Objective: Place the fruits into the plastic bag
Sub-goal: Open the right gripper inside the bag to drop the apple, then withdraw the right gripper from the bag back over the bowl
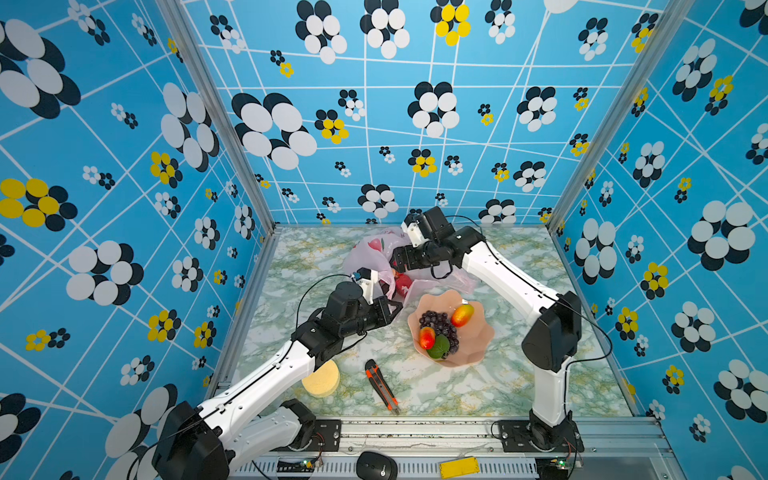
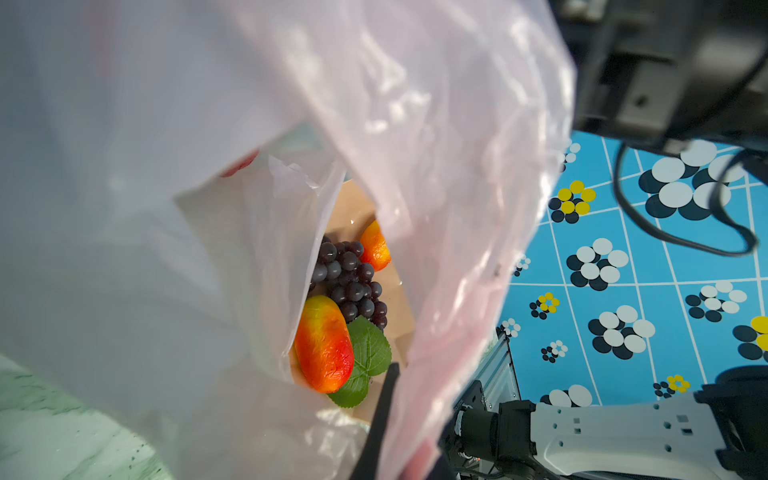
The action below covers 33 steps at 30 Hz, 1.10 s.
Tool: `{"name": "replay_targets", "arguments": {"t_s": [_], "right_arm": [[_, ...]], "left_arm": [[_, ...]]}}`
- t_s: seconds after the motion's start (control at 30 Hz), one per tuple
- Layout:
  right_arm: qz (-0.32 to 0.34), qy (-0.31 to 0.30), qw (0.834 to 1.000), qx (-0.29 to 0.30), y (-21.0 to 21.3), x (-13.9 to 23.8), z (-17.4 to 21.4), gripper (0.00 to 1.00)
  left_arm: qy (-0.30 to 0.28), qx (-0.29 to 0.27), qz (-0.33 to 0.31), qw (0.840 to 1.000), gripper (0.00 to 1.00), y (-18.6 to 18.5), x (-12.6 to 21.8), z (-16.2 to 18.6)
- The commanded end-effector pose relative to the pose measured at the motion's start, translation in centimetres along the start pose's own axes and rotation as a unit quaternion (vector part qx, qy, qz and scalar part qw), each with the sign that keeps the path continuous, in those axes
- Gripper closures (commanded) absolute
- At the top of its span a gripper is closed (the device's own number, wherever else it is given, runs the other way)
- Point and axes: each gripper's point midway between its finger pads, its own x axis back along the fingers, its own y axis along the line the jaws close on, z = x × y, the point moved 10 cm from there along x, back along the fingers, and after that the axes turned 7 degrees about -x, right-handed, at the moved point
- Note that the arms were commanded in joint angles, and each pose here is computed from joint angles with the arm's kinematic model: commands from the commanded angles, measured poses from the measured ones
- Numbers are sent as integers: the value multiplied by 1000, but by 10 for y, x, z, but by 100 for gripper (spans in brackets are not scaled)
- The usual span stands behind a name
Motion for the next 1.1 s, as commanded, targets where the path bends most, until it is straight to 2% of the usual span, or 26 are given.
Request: {"name": "replay_targets", "arguments": {"t_s": [0.0, 0.33, 0.47, 0.6, 0.83, 1.07], "right_arm": [[-30, -46, 998, -1, 7, 41, 4, 9], [-18, -96, 995, 2, -1, 117, 38, 9], [14, -122, 992, -16, -17, 140, 56, 7], [53, -123, 989, -61, -45, 156, 72, 7], [79, -98, 985, -121, -80, 155, 95, 7], [82, -55, 979, -180, -104, 123, 110, 8]], "left_arm": [[-4, 0, 5, 1000, 100, 0, 3, 4], [0, 0, 3, 1000, 100, 2, 1, 5], [-1, 1, 1, 1000, 100, 4, 0, 6], [-1, 1, 5, 1000, 100, 3, -1, 5], [3, 4, 6, 1000, 100, 5, -5, 7], [6, 6, 3, 1000, 100, 8, -5, 10]]}}
